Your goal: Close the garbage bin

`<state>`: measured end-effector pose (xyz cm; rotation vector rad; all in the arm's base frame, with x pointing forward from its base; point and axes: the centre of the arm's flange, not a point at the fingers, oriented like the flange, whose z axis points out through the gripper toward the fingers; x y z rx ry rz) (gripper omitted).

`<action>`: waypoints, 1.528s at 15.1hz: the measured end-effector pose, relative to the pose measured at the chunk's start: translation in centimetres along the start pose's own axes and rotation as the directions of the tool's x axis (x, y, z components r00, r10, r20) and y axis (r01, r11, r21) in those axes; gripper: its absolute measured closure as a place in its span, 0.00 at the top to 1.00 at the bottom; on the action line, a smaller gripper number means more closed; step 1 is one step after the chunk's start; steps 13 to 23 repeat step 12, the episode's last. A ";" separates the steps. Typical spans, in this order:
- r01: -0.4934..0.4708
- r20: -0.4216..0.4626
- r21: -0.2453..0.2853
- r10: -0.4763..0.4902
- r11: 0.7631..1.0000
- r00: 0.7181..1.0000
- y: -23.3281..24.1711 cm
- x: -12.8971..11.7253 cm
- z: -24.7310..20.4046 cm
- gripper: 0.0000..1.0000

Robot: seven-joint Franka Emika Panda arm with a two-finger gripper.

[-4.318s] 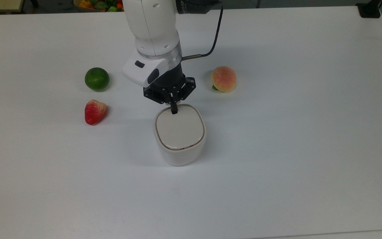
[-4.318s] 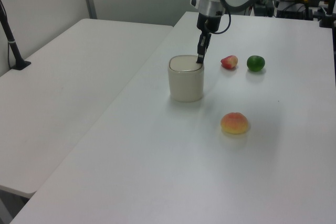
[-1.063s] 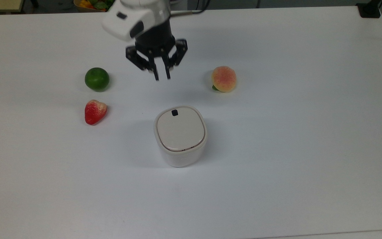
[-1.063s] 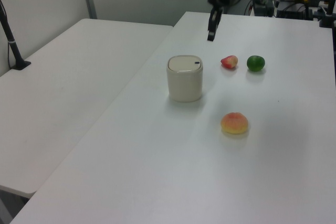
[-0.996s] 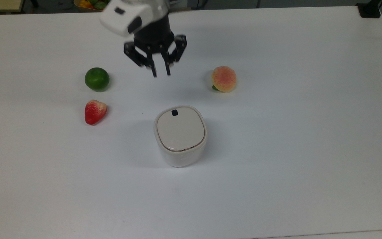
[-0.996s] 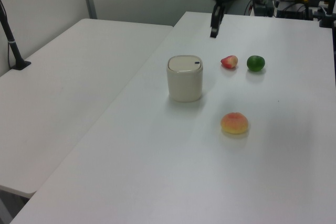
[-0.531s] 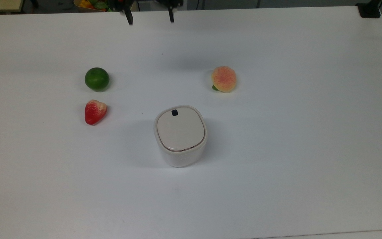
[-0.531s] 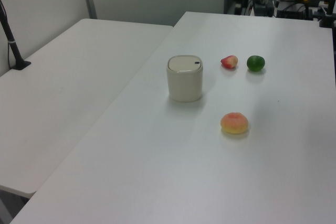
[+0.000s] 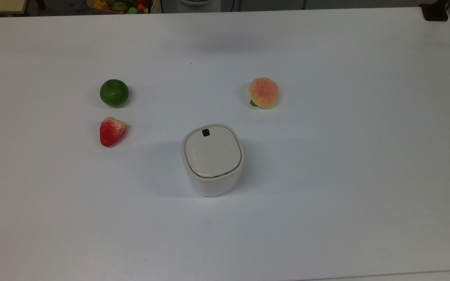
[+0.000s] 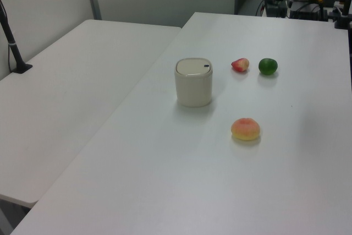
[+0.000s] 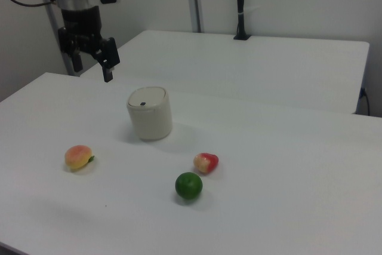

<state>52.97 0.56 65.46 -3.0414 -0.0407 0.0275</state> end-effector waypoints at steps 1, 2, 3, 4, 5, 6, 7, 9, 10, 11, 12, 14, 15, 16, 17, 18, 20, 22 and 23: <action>0.001 0.003 0.001 -0.001 1.000 1.000 0.0 -0.1 0.2 1.00; 0.004 -0.022 0.000 -0.004 1.000 1.000 -0.2 0.3 0.5 1.00; 0.005 -0.057 -0.001 -0.005 1.000 0.998 -0.2 0.9 0.8 1.00; 0.004 -0.073 -0.002 -0.005 1.000 0.997 -0.2 1.3 1.1 1.00; 0.006 -0.076 -0.003 -0.007 1.000 0.997 -0.3 1.6 1.6 1.00; 0.012 -0.079 -0.006 -0.012 1.000 0.997 -0.7 1.8 2.0 1.00; 0.021 -0.086 -0.017 -0.022 1.000 0.996 -1.1 2.2 2.3 1.00; 0.040 -0.080 -0.047 -0.044 0.998 0.996 -1.9 2.5 3.1 1.00; 0.046 -0.073 -0.051 -0.050 0.998 0.996 -2.2 2.5 3.6 1.00; 0.048 -0.070 -0.052 -0.052 0.997 0.996 -2.3 2.5 3.7 1.00; 0.048 -0.070 -0.052 -0.052 0.997 0.996 -2.3 2.5 3.7 1.00; 0.048 -0.070 -0.052 -0.052 0.997 0.996 -2.3 2.5 3.7 1.00; 0.048 -0.070 -0.052 -0.052 0.997 0.996 -2.3 2.5 3.7 1.00; 0.048 -0.070 -0.052 -0.052 0.997 0.996 -2.3 2.5 3.7 1.00; 0.048 -0.070 -0.052 -0.052 0.997 0.996 -2.3 2.5 3.7 1.00; 0.048 -0.070 -0.052 -0.052 0.997 0.996 -2.3 2.5 3.7 1.00; 0.048 -0.070 -0.052 -0.052 0.997 0.996 -2.3 2.5 3.7 1.00; 0.048 -0.070 -0.052 -0.052 0.997 0.996 -2.3 2.5 3.7 1.00; 0.048 -0.070 -0.052 -0.052 0.997 0.996 -2.3 2.5 3.7 1.00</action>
